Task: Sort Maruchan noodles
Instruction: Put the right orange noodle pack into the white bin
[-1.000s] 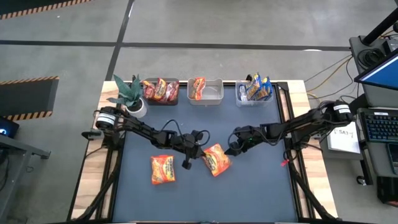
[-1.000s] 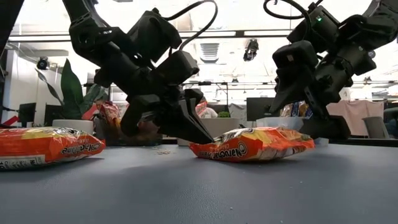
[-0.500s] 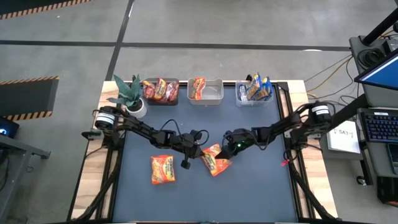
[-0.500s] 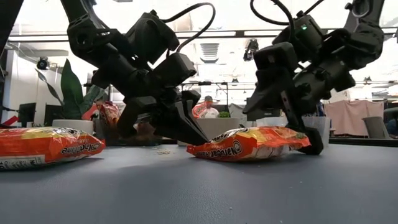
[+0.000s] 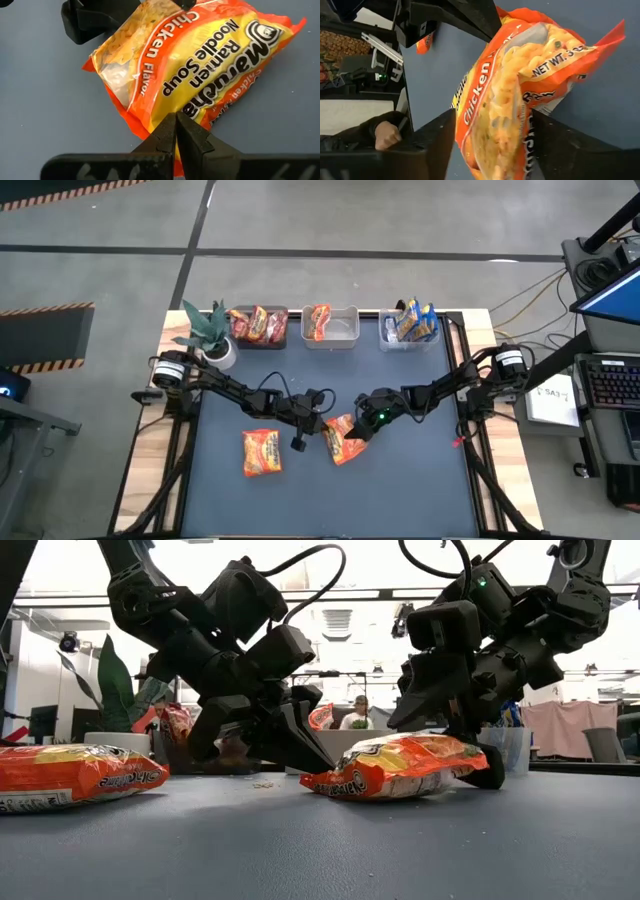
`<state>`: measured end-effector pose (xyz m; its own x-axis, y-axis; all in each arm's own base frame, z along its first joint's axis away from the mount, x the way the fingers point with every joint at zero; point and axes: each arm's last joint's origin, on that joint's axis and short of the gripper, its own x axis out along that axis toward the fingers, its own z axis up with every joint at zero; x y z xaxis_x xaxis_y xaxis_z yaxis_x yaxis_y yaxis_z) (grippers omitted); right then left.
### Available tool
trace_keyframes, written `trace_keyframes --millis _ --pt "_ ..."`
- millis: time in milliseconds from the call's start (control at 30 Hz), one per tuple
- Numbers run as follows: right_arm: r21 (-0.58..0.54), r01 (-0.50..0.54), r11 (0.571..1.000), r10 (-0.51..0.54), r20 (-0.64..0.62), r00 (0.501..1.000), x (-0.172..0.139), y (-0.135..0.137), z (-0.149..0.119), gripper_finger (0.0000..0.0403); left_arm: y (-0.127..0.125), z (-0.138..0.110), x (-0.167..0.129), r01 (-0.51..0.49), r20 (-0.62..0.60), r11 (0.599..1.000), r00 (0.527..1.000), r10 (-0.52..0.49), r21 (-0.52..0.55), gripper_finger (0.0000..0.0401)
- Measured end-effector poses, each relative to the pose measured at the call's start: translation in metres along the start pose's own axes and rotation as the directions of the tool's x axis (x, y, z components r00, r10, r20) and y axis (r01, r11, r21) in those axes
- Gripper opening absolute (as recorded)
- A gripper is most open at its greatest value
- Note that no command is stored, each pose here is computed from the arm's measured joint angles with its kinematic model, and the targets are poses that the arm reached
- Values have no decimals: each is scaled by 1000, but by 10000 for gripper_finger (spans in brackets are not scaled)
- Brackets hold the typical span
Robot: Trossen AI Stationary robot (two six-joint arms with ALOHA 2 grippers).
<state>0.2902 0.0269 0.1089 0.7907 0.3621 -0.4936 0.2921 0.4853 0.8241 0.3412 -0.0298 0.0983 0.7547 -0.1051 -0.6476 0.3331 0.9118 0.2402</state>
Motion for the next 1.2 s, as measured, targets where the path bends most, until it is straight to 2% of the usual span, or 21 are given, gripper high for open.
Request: trace_keyframes --millis 233,400,633,767,900,1000,1200 --pt "-22 -1 1000 1 0 1000 0 0 0 135 0 0 0 -2 -1 1000 1000 2 0 0" --pt "-47 -10 999 10 2 1000 0 1 1 98 0 0 0 -3 -1 1000 1000 3 1 0" --pt "-60 -10 998 10 10 1000 -2 2 2 94 1 3 -8 -4 -10 1000 1000 5 7 0" --pt "-80 -1 997 3 35 999 -6 3 6 94 2 1 -22 9 -97 1000 995 -6 28 0" --pt "-90 1 996 5 60 998 -12 4 12 94 11 13 -42 -59 -89 997 994 62 40 0" --pt "-90 -1 996 8 72 997 -14 4 16 94 16 8 -54 -74 -119 996 990 79 52 0" --pt "-113 -36 993 48 109 993 -23 13 25 94 36 17 -99 -173 -9 984 985 174 49 0"
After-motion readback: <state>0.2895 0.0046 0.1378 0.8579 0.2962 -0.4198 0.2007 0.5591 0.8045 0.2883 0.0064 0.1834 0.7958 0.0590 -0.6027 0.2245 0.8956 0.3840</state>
